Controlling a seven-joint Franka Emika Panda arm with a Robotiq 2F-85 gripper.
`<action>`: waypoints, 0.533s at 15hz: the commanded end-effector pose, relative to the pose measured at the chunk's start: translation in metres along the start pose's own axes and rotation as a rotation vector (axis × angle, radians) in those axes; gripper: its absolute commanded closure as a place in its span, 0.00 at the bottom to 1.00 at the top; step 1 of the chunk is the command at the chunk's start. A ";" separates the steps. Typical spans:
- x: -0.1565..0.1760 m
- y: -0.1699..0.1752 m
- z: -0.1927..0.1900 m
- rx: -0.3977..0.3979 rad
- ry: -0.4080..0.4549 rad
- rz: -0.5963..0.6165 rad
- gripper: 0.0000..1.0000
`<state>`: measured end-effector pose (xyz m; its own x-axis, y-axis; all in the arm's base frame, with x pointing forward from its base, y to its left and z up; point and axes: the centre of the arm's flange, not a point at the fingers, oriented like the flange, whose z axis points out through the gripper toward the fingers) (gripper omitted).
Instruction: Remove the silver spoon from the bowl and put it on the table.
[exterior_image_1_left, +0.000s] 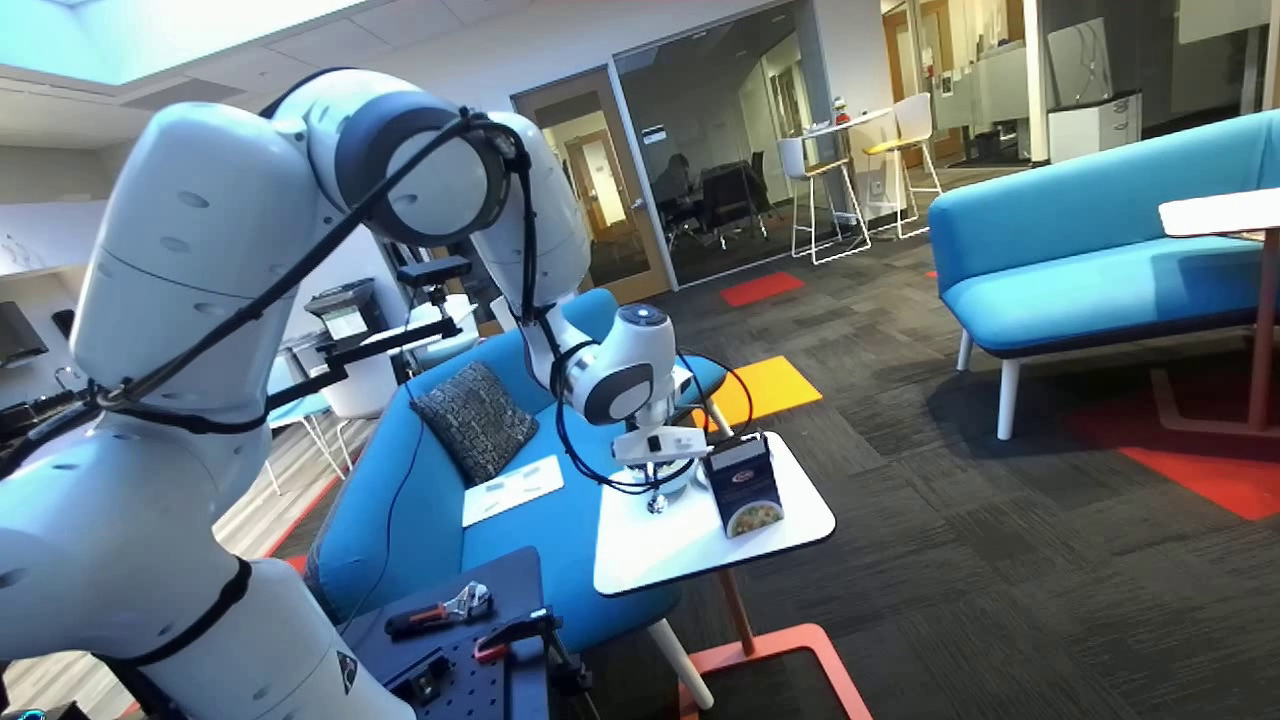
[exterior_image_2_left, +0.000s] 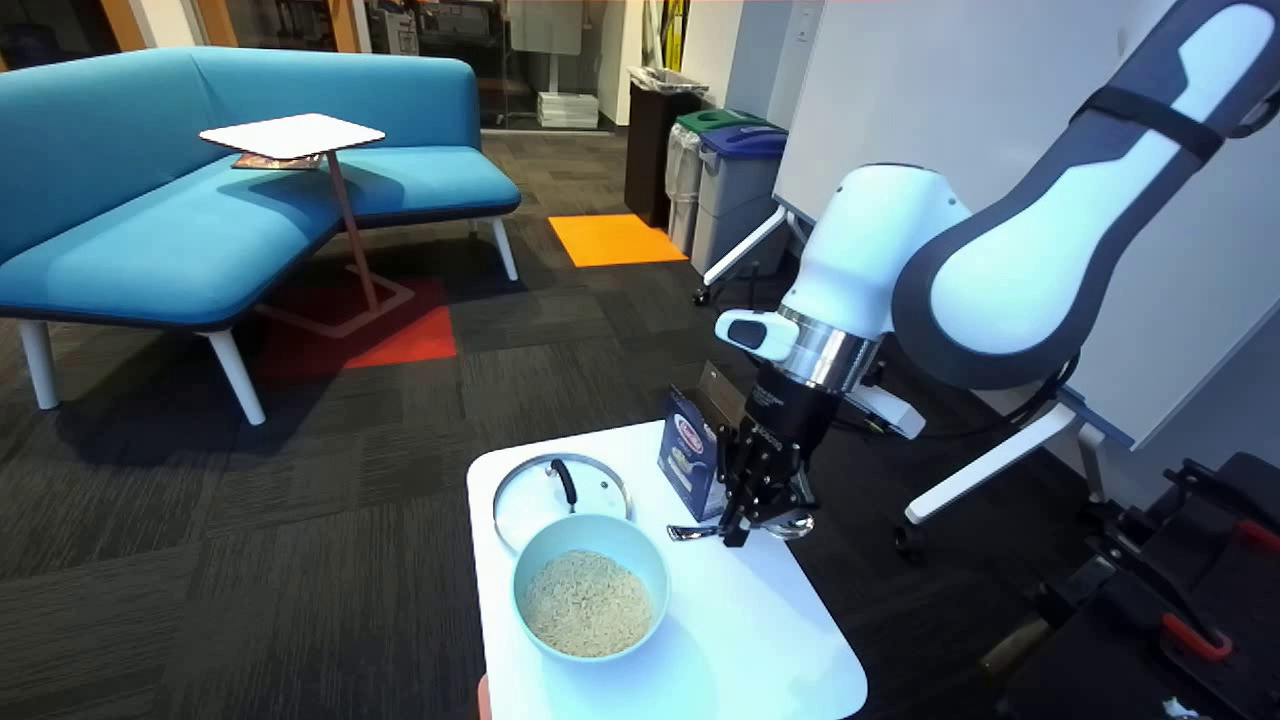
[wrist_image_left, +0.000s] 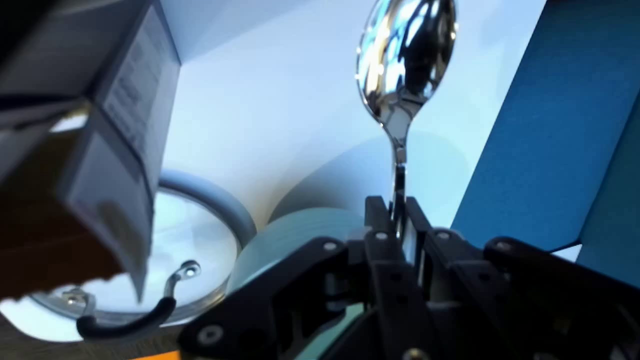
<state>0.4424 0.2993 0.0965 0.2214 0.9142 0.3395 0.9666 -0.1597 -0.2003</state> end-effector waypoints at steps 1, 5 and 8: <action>-0.006 -0.005 0.005 -0.030 -0.050 0.078 0.97; -0.009 -0.006 0.017 -0.043 -0.093 0.139 0.97; -0.005 -0.012 0.025 -0.111 -0.122 0.140 0.97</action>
<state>0.4327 0.2966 0.0717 0.3342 0.9145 0.2280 0.9343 -0.2897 -0.2076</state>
